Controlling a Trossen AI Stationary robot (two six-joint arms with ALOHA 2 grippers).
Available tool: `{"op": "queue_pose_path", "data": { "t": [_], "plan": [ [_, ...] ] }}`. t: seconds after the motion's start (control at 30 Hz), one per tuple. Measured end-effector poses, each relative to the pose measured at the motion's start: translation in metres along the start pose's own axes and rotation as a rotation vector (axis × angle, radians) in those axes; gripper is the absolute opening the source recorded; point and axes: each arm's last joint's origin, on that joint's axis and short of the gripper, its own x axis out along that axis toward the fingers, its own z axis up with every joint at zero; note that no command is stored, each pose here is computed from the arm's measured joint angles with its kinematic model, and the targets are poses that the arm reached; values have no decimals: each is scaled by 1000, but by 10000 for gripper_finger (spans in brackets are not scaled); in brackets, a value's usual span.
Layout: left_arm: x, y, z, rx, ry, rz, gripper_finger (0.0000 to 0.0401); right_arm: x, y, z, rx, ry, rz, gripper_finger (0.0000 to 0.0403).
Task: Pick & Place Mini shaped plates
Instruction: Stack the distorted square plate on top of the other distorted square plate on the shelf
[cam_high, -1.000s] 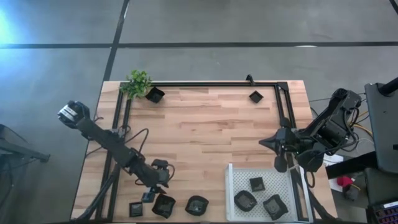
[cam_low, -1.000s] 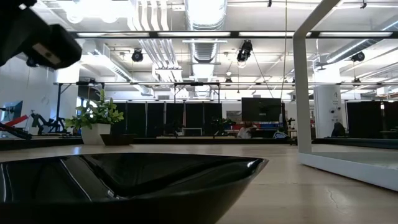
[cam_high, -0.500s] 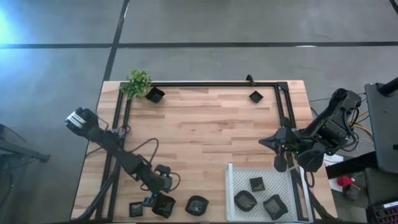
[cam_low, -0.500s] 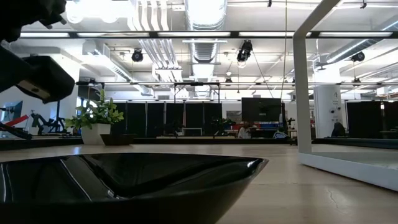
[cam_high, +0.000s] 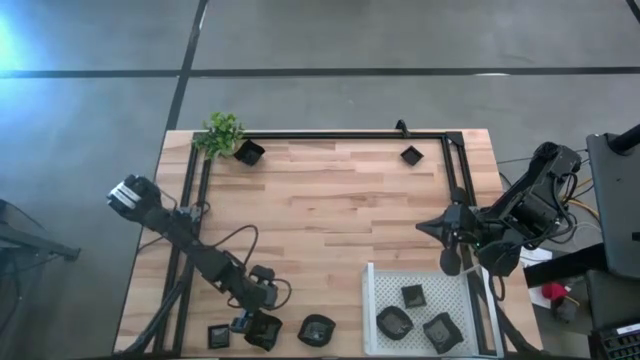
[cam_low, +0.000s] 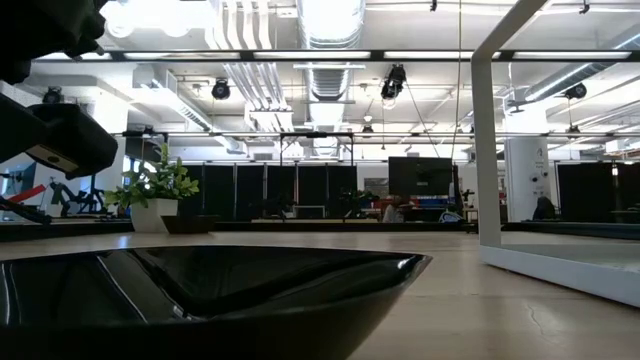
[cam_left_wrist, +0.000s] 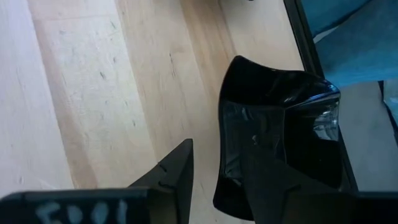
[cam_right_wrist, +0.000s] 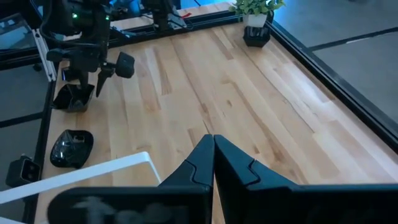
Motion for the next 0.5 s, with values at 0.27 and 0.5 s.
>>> {"op": "queue_pose_path", "data": {
  "t": [0.27,0.5],
  "plan": [
    [0,0,0,-15,5,-6,77,0,0,0,0,0,0,8],
    [0,-1,-1,-25,14,-22,29,0,0,0,-1,-1,-1,8]
  ]
}}
